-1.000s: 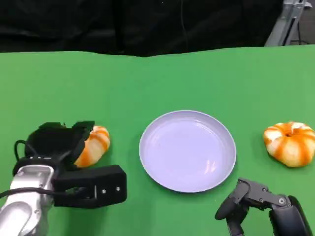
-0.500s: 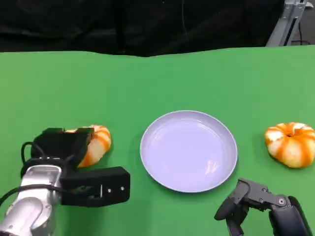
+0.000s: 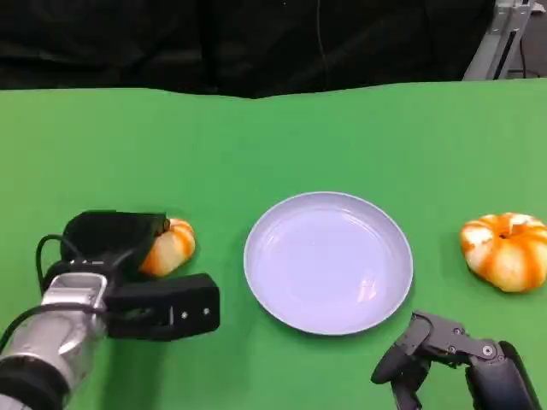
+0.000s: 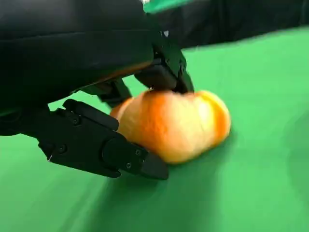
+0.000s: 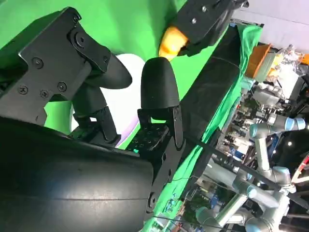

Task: Grasp the bread from the table and place it into the plate.

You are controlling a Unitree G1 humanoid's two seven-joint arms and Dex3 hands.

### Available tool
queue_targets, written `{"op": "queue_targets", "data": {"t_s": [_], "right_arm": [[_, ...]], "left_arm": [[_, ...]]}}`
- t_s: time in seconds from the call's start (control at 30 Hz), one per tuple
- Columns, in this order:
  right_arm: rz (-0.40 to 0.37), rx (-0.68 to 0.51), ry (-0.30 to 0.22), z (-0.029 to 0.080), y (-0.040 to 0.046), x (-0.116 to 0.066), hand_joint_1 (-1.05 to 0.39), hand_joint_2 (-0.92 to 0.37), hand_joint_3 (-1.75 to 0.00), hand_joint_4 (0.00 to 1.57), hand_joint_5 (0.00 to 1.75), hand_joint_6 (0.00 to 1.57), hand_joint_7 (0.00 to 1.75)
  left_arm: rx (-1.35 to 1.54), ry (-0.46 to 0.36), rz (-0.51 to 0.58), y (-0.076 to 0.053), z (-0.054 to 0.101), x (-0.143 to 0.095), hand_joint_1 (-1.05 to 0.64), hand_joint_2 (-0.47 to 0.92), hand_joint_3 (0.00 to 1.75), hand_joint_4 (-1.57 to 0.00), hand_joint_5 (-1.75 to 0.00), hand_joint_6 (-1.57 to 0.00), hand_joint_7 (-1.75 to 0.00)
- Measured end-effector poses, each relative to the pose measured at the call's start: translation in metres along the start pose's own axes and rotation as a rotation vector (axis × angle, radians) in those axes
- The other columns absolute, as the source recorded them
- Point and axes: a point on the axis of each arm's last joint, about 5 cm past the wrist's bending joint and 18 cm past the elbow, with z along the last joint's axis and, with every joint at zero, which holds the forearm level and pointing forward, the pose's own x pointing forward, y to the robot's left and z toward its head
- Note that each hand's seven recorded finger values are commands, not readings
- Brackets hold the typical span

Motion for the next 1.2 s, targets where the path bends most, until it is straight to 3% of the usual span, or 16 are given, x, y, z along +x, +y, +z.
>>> {"op": "queue_targets", "data": {"t_s": [0.07,0.2,0.23,0.3,0.37,0.4,0.57,0.7,0.9,1.0,1.2], "right_arm": [[0.002,0.000,0.000,0.000,0.0004,0.000,-0.03,-0.30,-1.34,0.84,1.60,0.86,1.27],[0.004,0.001,-0.002,0.000,0.0009,0.000,-0.03,-0.30,-1.34,0.84,1.60,0.86,1.27],[0.003,0.001,-0.002,0.000,0.0010,0.000,-0.04,-0.30,-1.34,0.83,1.59,0.86,1.27],[0.003,0.001,-0.001,0.000,0.0009,0.000,-0.04,-0.30,-1.34,0.83,1.59,0.86,1.27],[0.003,0.002,0.001,0.000,0.0010,0.000,-0.04,-0.30,-1.35,0.84,1.59,0.86,1.27],[0.003,0.003,-0.001,0.001,0.0013,0.001,-0.04,-0.30,-1.35,0.84,1.59,0.86,1.27],[0.001,0.008,0.000,0.001,0.0014,0.001,-0.03,-0.29,-1.35,0.84,1.60,0.86,1.27],[0.001,0.015,0.001,0.001,0.0017,0.001,-0.04,-0.29,-1.35,0.84,1.60,0.86,1.27],[0.000,0.014,0.000,0.001,0.0024,0.001,-0.03,-0.28,-1.37,0.84,1.59,0.86,1.27],[-0.002,0.016,0.002,0.001,0.0025,0.001,-0.01,-0.28,-1.38,0.82,1.61,0.85,1.28],[0.000,0.023,-0.003,0.001,0.0036,0.002,-0.02,-0.27,-1.39,0.82,1.61,0.85,1.28]], "left_arm": [[-0.028,-0.030,0.040,-0.002,-0.001,-0.002,-0.24,0.87,0.02,-0.87,-1.74,-0.65,-1.72],[-0.049,-0.053,0.052,-0.005,0.000,-0.004,-0.24,0.87,0.02,-0.87,-1.75,-0.64,-1.74],[-0.049,-0.053,0.051,-0.006,-0.001,-0.004,-0.20,0.87,0.18,-0.85,-1.75,-0.69,-1.64],[-0.065,-0.077,0.103,-0.003,0.001,-0.006,-0.16,0.64,0.74,-0.85,-1.75,-0.80,-1.46],[-0.102,-0.143,0.212,0.006,0.009,-0.006,-0.14,0.55,0.91,-0.85,-1.75,-0.84,-1.41],[-0.115,-0.170,0.260,0.011,0.012,-0.005,-0.15,0.47,1.06,-0.87,-1.75,-0.80,-1.51],[-0.141,-0.246,0.394,0.025,0.020,-0.005,-0.15,0.32,1.33,-0.91,-1.75,-0.77,-1.63],[-0.178,-0.332,0.483,0.035,0.033,-0.006,-0.15,0.25,1.41,-0.90,-1.75,-0.79,-1.57],[-0.224,-0.386,0.526,0.042,0.049,-0.005,-0.16,0.24,1.38,-0.89,-1.75,-0.82,-1.49],[-0.238,-0.401,0.506,0.042,0.056,-0.004,-0.14,0.27,1.41,-0.88,-1.75,-0.72,-1.67],[-0.282,-0.493,0.461,0.044,0.086,0.003,-0.15,0.27,1.36,-0.87,-1.75,-0.71,-1.71]]}}
